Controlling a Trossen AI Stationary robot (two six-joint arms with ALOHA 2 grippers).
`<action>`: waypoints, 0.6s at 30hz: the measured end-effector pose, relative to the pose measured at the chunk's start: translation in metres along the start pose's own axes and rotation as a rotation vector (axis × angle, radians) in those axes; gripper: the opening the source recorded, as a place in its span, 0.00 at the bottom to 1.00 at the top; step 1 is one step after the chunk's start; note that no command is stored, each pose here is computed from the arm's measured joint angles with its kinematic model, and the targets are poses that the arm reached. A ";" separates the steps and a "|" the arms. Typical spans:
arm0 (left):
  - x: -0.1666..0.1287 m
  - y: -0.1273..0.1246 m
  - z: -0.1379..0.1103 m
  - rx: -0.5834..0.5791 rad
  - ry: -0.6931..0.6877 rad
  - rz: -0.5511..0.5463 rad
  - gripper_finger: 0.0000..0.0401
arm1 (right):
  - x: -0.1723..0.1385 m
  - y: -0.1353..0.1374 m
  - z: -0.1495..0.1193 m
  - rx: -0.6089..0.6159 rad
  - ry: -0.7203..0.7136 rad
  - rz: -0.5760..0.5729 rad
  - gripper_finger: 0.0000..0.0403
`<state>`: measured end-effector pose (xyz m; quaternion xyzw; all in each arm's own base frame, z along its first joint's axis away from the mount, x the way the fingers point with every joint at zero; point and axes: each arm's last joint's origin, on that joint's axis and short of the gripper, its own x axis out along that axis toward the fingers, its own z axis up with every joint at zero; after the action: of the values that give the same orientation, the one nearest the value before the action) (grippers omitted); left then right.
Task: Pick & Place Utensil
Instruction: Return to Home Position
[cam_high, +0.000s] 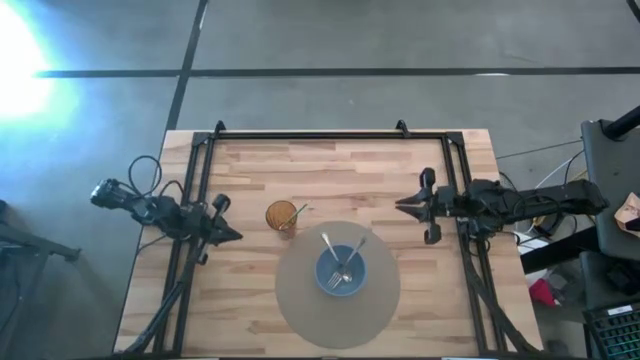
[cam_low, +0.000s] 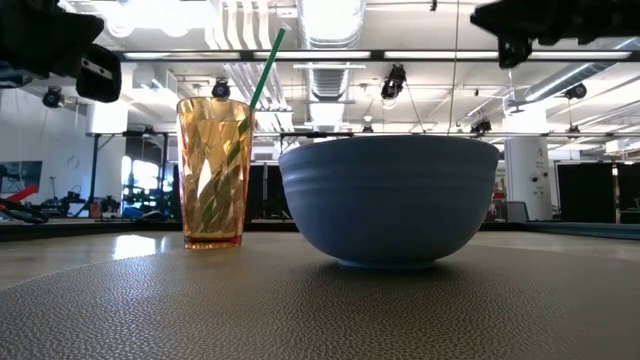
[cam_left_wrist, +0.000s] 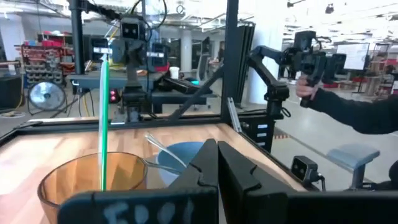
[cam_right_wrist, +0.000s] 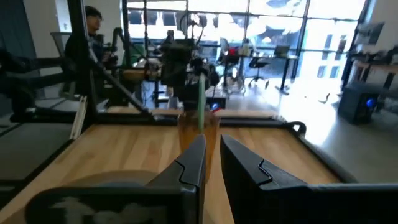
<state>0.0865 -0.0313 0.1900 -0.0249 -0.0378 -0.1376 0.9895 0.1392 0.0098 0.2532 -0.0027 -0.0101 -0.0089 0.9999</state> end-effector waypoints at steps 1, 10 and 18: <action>0.001 0.000 -0.002 0.000 -0.002 -0.002 0.00 | 0.000 0.000 -0.005 0.008 0.012 0.004 0.11; 0.003 0.000 -0.019 -0.019 0.028 -0.013 0.00 | -0.010 -0.001 -0.047 0.086 0.007 0.003 0.11; 0.003 0.000 -0.019 0.018 0.025 -0.012 0.00 | -0.025 -0.002 -0.066 0.120 -0.061 0.007 0.11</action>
<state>0.0910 -0.0335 0.1711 -0.0138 -0.0267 -0.1436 0.9892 0.1156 0.0075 0.1869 0.0572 -0.0412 -0.0049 0.9975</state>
